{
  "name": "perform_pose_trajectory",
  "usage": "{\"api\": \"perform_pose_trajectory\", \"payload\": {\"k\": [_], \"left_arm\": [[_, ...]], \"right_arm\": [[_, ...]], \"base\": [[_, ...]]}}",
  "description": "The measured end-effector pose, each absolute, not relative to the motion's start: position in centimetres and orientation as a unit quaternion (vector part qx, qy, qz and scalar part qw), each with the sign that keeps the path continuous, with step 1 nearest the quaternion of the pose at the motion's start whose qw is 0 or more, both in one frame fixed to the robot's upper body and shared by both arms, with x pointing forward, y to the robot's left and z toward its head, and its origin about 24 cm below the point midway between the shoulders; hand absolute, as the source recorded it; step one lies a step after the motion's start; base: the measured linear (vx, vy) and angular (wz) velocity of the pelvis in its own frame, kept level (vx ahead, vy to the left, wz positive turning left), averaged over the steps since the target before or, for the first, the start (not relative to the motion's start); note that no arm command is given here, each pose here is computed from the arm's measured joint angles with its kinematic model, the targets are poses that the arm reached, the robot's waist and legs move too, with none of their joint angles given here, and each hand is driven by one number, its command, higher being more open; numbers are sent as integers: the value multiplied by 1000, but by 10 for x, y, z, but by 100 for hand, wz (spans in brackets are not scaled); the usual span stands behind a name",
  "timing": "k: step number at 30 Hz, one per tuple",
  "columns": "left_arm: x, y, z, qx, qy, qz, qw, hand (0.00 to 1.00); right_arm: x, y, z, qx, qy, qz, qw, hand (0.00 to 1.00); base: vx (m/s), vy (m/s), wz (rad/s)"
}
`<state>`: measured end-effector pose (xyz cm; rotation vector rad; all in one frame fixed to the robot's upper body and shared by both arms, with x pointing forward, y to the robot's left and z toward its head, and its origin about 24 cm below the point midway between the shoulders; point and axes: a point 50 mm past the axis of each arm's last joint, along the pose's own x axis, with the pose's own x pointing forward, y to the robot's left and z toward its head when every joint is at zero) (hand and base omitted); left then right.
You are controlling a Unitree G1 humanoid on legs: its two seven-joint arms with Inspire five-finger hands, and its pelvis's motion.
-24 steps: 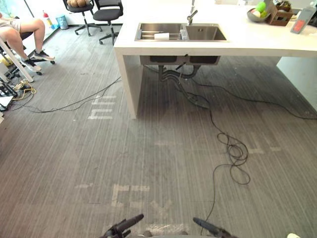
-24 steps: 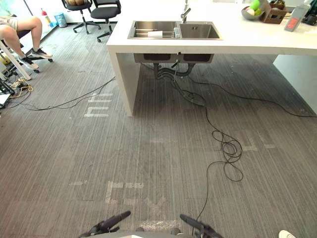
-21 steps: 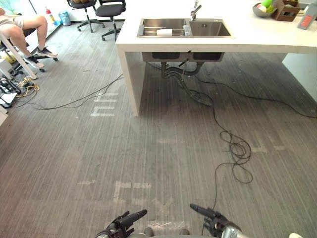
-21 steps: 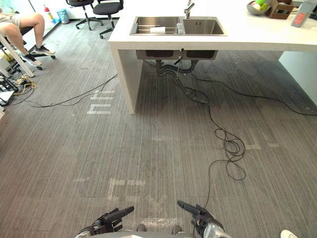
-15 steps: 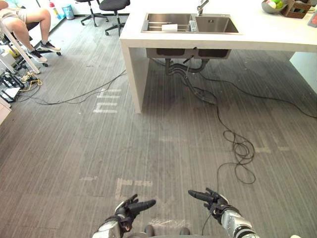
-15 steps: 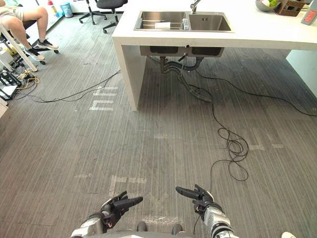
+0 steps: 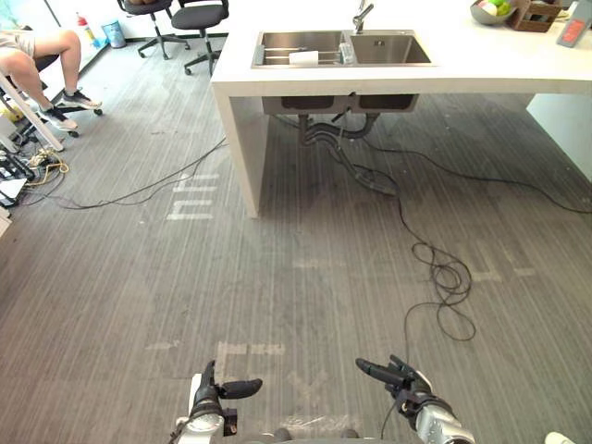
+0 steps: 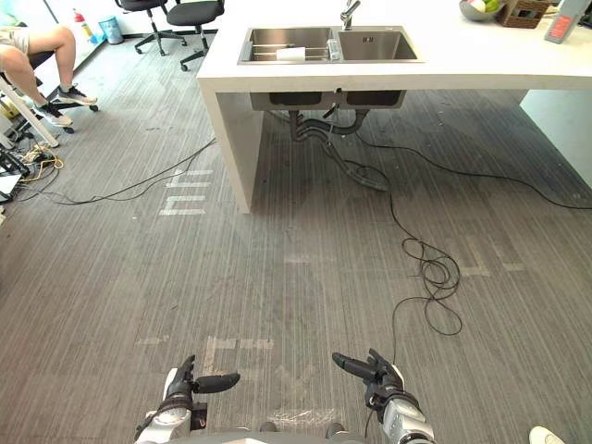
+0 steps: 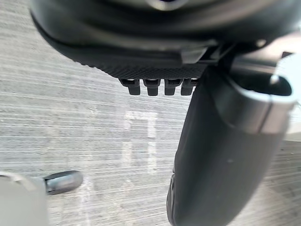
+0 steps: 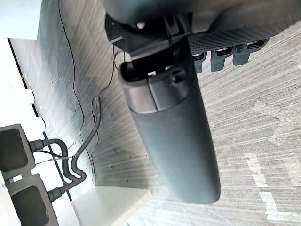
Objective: Walk over to the sink, pick up the cup, carry it to the dishwasher, place the cup inside the dishwasher, then close the dishwasher door
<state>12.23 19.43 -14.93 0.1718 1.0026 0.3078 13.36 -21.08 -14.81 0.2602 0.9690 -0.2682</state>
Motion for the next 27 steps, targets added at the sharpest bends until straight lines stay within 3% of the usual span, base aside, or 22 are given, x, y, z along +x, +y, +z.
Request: {"api": "perform_pose_trajectory", "payload": {"k": [8,14,21,27], "left_arm": [[101,191,-161,14,538,143,831,100],[86,190,-167,-93,587,168,786,100],[89,202,-166,-116,582,177,785,100],[98,199,-164,-113,572,165,796,100]], "right_arm": [[99,-202,-162,124,526,-121,833,100],[76,-206,-168,183,563,-179,786,100],[77,-207,-167,265,538,-229,767,100],[80,-202,-167,254,530,-216,780,100]], "base": [[-64,10,-9],[-50,2,2],[-39,50,15],[166,-34,24]]}}
